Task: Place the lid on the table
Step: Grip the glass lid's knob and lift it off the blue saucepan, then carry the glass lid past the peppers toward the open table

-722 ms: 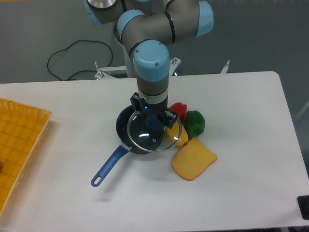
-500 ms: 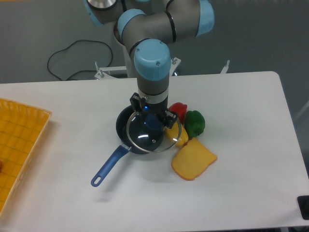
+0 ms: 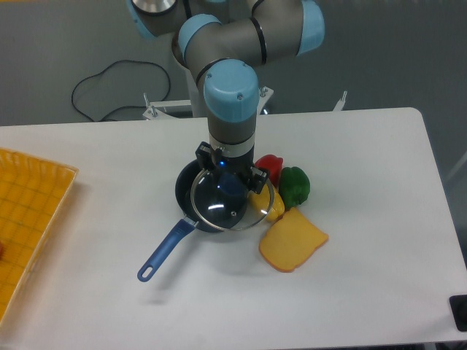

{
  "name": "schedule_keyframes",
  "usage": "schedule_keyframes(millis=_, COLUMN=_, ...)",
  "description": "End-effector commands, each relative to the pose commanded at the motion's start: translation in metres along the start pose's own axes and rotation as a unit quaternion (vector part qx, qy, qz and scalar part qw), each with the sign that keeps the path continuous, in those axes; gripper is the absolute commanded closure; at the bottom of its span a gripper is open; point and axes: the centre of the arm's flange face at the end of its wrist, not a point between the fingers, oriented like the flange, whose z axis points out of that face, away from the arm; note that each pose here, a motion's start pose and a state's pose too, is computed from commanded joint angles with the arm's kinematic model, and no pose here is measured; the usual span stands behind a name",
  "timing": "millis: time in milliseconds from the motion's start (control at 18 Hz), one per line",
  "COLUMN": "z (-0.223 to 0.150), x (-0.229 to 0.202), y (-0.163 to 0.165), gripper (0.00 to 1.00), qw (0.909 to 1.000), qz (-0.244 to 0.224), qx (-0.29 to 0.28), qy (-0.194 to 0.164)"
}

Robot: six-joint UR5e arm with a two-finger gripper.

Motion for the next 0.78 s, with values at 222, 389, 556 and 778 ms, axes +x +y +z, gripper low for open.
schedule_keyframes(millis=222, z=-0.002, x=-0.006, y=-0.007, gripper=0.58, qw=0.9993, qz=-0.037, qx=0.006, qy=-0.004)
schedule_keyframes(millis=389, z=0.0, x=-0.011, y=-0.012, gripper=0.58, qw=0.9975, qz=-0.067, qx=0.017, qy=-0.011)
schedule_keyframes(millis=556, z=-0.001, x=-0.023, y=-0.014, gripper=0.58, qw=0.9947, qz=-0.098, qx=0.027, qy=-0.019)
schedule_keyframes(millis=778, z=0.003, x=-0.05, y=-0.013, gripper=0.58, qw=0.9929, qz=-0.115, qx=0.026, qy=-0.02)
